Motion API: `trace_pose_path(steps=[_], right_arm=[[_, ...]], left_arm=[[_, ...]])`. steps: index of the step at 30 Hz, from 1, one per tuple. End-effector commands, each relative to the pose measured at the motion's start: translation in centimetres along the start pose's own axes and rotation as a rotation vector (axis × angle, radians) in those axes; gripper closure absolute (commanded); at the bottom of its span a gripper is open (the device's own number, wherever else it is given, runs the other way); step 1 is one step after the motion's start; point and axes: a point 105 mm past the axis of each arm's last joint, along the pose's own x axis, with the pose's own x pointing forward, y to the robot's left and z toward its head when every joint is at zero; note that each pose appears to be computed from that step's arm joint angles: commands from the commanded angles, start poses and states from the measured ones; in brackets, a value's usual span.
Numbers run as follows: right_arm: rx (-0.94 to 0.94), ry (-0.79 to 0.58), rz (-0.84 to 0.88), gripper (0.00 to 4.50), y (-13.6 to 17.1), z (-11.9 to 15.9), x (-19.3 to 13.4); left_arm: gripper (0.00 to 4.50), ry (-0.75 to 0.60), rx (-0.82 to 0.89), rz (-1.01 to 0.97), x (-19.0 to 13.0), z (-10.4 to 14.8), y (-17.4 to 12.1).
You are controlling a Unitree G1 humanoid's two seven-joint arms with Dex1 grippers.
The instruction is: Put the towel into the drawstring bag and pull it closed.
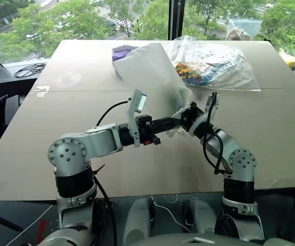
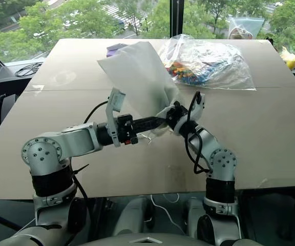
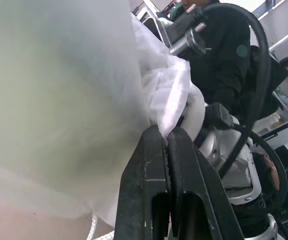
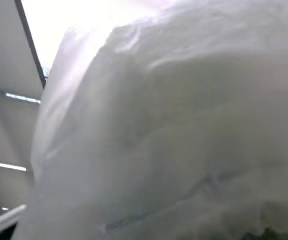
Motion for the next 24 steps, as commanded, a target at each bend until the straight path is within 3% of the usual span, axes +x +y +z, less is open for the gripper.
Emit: trace_pose_path(steps=[1, 5, 12, 20, 24], right_arm=[[0.268, -0.055, 0.12, 4.4, 4.0, -0.2, 1.4], [0.231, -0.026, 0.126, 4.4, 4.7, -0.7, 1.6], [-0.065, 0.049, 0.006, 1.28, 2.2, -1.2, 0.7], [-0.432, 0.223, -0.056, 1.28, -0.1, -1.4, -1.1], [-0.565, 0.323, 0.093, 1.28, 1.5, -2.1, -3.3]], left_arm=[[4.5, -0.029, 0.018, -0.038, 0.3, 0.8, -0.8], [4.5, -0.062, 0.03, 0.006, 0.3, 1.6, 0.0], [4.5, -0.175, 0.09, 0.159, -1.0, 4.2, 2.8], [4.5, -0.267, 0.125, 0.221, -2.1, 6.4, 4.2], [4.5, -0.281, 0.13, 0.252, -2.4, 6.6, 4.8]])
